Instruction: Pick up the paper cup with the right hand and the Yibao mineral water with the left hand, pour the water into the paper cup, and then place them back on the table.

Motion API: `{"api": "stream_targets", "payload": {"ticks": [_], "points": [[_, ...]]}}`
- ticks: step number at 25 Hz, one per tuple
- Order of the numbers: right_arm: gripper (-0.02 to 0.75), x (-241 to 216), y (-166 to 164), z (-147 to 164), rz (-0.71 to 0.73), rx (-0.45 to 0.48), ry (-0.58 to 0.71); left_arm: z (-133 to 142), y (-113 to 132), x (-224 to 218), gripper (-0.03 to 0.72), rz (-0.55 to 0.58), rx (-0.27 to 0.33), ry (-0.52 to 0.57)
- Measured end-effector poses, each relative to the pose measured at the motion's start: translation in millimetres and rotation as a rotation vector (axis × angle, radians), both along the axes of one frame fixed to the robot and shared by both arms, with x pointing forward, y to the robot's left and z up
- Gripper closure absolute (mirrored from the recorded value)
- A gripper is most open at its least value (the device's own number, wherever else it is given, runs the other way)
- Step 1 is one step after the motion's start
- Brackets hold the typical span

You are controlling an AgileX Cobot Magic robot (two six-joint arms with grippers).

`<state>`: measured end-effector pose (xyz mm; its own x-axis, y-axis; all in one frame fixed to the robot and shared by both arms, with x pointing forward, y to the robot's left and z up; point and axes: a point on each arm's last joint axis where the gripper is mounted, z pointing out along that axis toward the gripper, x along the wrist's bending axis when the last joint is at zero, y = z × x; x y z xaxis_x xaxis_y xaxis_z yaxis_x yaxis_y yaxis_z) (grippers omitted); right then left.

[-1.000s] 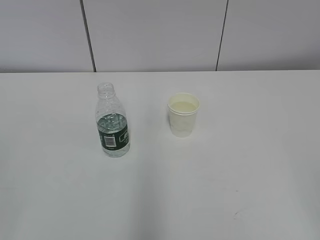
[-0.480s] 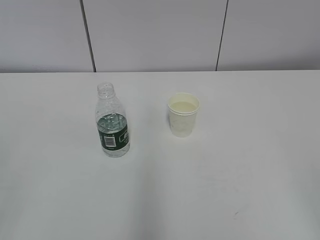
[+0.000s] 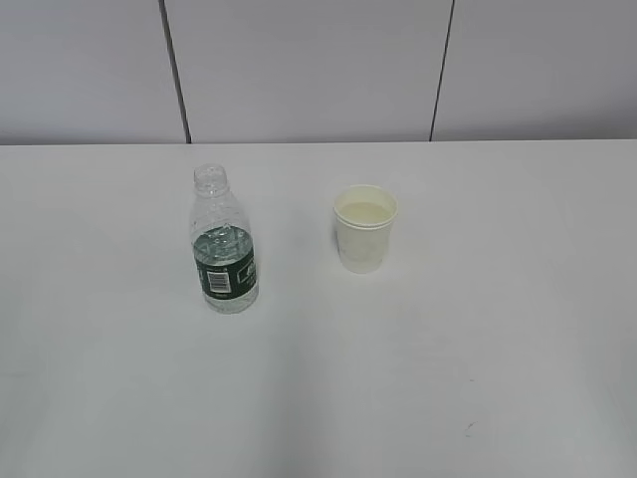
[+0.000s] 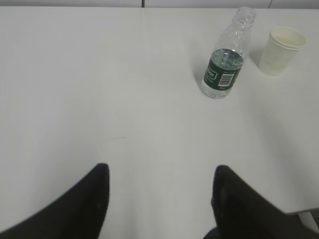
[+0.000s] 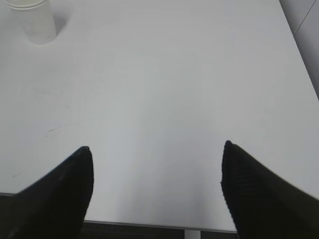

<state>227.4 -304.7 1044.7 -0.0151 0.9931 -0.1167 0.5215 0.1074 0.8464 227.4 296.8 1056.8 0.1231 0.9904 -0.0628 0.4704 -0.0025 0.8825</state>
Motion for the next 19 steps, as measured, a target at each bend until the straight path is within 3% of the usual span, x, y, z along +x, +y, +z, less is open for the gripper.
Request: {"api": "stream_targets", "payload": {"ticks": [19], "points": [[0.146, 0.1, 0.0, 0.2, 0.000, 0.000, -0.002, 0.1, -0.1, 0.0, 0.291, 0.000, -0.003, 0.000]]}}
